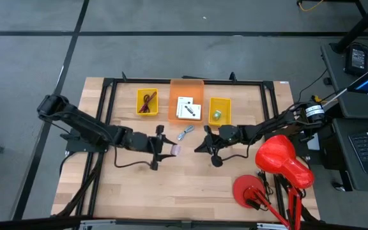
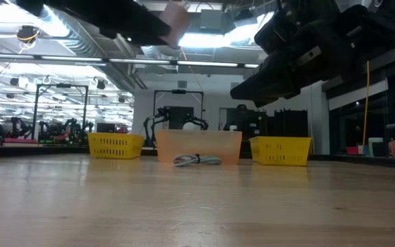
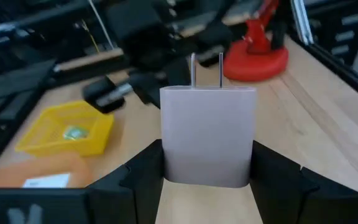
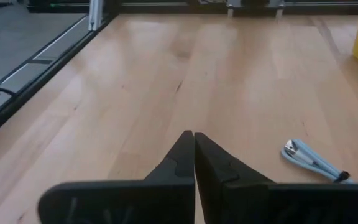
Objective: Pick and place items into bin
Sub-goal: Put the pink charger adapter into the right yellow bin
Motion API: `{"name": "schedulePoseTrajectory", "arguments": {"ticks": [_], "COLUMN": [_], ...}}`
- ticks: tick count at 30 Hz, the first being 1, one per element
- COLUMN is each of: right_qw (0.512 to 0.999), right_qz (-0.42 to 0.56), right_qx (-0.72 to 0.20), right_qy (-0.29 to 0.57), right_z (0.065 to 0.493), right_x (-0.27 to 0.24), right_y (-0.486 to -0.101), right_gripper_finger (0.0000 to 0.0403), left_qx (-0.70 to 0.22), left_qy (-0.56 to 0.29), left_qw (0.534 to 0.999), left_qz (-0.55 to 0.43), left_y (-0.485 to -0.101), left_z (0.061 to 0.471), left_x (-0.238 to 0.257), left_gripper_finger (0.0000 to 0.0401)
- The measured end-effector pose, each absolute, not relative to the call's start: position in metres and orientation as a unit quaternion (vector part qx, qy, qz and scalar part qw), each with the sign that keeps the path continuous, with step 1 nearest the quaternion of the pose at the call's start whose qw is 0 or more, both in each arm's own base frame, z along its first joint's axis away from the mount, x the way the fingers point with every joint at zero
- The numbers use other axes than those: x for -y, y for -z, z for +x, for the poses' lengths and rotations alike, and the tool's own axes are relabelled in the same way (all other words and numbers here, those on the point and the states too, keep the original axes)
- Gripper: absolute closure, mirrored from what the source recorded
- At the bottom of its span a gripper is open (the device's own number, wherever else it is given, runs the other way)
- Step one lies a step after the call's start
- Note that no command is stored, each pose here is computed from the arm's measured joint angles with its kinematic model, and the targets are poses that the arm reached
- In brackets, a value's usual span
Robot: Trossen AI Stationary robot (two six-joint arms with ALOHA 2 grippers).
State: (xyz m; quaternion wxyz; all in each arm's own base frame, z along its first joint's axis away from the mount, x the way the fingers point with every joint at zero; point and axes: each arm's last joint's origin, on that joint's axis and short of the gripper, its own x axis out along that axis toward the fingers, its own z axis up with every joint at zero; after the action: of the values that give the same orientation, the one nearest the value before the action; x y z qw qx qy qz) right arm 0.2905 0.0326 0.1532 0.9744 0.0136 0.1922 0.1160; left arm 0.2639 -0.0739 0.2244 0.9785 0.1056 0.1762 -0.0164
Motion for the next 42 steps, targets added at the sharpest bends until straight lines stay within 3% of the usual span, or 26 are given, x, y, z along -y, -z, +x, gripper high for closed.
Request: {"name": "schedulePoseTrajectory", "arguments": {"ticks": [14,25,29,42], "right_qw": [0.986,0.994,0.995,0.986], "right_qz": [-0.016,-0.061,-0.08,-0.136], "right_qx": [-0.134,-0.07,-0.057,0.061], "right_qy": [-0.096,-0.053,-0.015,0.07], "right_z": [0.294,0.297,0.298,0.297], "right_x": [-0.031,-0.028,-0.026,-0.022], "right_y": [-0.163,-0.175,-0.178,-0.203], "right_gripper_finger": [0.0403,0.0395,0.0354,0.0152], "left_qx": [-0.095,-0.095,-0.1,-0.096], "left_qy": [-0.006,-0.027,-0.027,-0.031], "left_qw": [0.986,0.987,0.986,0.986], "left_qz": [0.137,0.126,0.131,0.129], "left_y": [-0.239,-0.24,-0.239,-0.249], "left_z": [0.277,0.279,0.279,0.27], "left_x": [0.034,0.011,0.01,-0.004], "left_gripper_finger": [0.0208,0.0209,0.0209,0.0209]}}
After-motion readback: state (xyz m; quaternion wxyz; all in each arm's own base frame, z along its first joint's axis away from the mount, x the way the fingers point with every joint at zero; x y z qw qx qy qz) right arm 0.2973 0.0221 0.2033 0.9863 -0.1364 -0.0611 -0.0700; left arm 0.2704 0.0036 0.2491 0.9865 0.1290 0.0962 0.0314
